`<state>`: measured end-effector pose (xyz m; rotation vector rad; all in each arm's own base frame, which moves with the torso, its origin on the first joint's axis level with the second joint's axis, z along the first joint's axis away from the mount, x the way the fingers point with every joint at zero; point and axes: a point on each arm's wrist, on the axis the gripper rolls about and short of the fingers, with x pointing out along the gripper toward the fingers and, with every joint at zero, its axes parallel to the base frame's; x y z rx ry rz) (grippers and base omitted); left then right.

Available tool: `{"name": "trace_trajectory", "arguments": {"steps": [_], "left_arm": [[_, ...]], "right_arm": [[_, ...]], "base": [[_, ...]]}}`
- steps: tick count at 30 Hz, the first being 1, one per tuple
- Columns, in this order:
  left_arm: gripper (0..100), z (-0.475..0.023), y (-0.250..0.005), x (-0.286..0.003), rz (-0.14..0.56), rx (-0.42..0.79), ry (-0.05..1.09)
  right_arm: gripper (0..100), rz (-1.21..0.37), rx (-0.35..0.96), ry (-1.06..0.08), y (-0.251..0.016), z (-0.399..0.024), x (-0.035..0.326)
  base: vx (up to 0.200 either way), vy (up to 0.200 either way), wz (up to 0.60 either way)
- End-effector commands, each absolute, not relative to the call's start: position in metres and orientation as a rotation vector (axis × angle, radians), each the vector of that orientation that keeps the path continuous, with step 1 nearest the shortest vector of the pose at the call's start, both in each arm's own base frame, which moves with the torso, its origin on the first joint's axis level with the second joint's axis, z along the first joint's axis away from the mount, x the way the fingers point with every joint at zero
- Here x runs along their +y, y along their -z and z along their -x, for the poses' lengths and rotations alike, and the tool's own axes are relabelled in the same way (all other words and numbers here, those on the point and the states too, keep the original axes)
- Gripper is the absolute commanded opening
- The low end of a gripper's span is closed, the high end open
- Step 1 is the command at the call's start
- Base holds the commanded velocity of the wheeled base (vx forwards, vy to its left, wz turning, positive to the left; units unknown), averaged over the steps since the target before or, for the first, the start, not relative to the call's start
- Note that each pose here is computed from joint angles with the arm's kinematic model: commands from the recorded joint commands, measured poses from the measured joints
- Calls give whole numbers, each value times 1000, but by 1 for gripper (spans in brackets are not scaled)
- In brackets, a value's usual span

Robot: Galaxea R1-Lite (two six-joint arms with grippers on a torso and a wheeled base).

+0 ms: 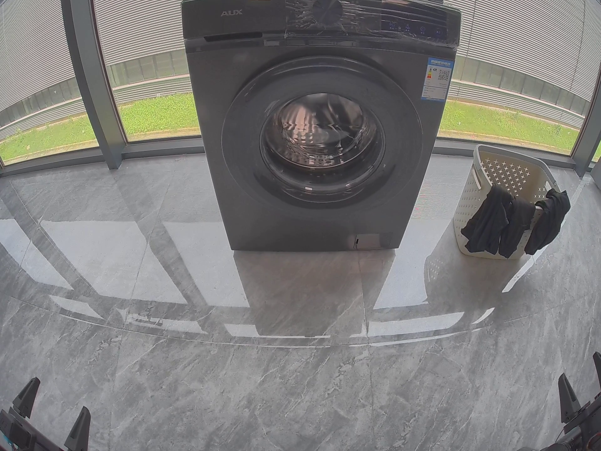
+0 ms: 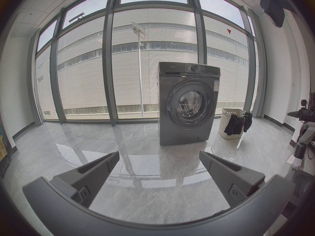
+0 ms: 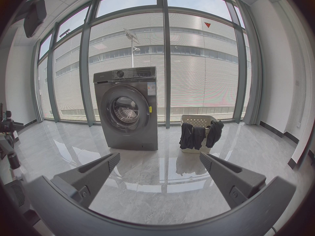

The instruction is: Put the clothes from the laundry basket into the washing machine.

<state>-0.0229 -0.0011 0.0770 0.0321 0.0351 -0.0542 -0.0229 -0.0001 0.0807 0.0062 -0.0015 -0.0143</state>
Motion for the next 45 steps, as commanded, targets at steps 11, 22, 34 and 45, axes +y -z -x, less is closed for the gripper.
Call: {"name": "trace_trajectory", "arguments": {"steps": [11,22,34,45], "left_arm": [[100,23,-72,-1,-33,34,53],[100,23,-72,-1,-34,36,54],[100,23,-72,-1,-48,35,55],[100,23,-72,-1,-48,37,50]], "right_arm": [[100,-6,0,15,-75,23,0],[100,-6,0,15,-75,23,0],[100,-6,0,15,-75,23,0],[100,-6,0,15,-75,23,0]], "base": [[200,0,0],[200,0,0],[50,0,0],[0,-200,0]]}}
